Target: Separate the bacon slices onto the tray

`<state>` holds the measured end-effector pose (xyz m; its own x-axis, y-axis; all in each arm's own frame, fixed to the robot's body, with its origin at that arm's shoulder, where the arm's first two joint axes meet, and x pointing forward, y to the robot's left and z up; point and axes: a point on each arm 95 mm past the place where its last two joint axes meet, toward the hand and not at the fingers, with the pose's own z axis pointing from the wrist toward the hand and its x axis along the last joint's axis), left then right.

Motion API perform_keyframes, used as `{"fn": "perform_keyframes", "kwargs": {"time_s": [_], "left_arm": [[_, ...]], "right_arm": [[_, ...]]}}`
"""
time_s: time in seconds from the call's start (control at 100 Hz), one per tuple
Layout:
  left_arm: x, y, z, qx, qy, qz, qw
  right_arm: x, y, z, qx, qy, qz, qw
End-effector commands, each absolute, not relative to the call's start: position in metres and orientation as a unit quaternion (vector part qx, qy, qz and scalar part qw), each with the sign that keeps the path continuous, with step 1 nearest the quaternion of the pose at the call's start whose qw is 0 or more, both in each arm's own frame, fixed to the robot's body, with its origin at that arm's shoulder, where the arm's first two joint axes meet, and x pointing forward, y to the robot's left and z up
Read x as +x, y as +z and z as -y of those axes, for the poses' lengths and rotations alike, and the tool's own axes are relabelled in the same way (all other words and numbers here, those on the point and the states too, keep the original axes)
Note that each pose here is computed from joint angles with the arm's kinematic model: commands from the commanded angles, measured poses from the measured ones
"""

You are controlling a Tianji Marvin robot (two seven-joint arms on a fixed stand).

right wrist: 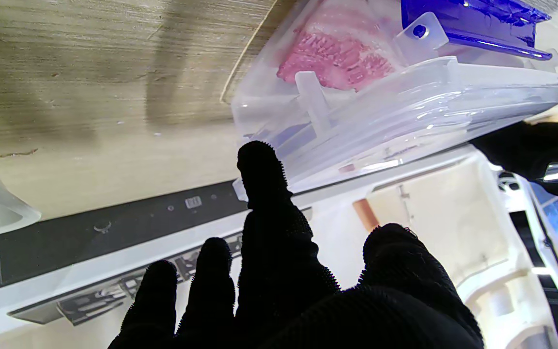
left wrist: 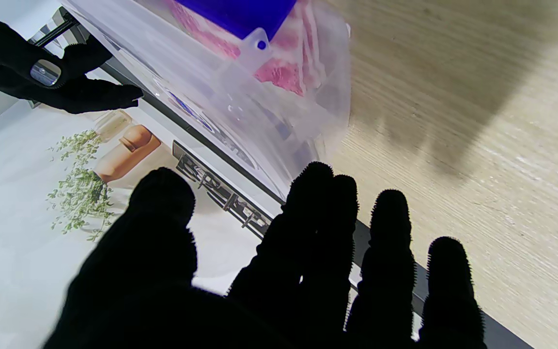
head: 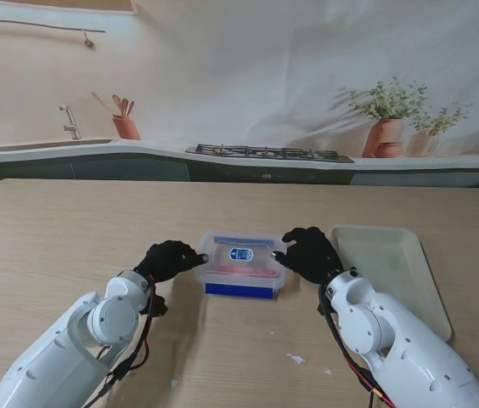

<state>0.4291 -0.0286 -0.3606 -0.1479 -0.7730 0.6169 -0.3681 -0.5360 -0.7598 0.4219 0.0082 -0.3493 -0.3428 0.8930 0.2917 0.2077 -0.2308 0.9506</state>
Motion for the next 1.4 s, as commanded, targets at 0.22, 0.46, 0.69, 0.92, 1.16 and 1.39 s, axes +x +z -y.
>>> {"fn": "perform_keyframes", "kwargs": {"time_s": [0.22, 0.46, 0.69, 0.92, 1.16, 1.39], "left_arm": [[0.423, -0.360, 0.043, -0.630, -0.619, -0.448, 0.141], [0.423, -0.359, 0.042, -0.625, -0.623, -0.447, 0.144], [0.424, -0.358, 0.039, -0.621, -0.625, -0.447, 0.154], [0.425, -0.358, 0.035, -0.607, -0.622, -0.464, 0.170], [0.424, -0.356, 0.034, -0.605, -0.625, -0.462, 0.172], [0.425, -0.354, 0.033, -0.601, -0.630, -0.460, 0.176]], "right_arm": [[0.416, -0.346, -0.023, 0.502, 0.621, -0.543, 0.259], [0.416, -0.344, -0.023, 0.499, 0.625, -0.542, 0.258], [0.416, -0.344, -0.024, 0.496, 0.624, -0.547, 0.257], [0.414, -0.341, -0.027, 0.487, 0.622, -0.556, 0.257], [0.413, -0.339, -0.028, 0.480, 0.625, -0.559, 0.256], [0.411, -0.335, -0.031, 0.476, 0.629, -0.560, 0.253]]}}
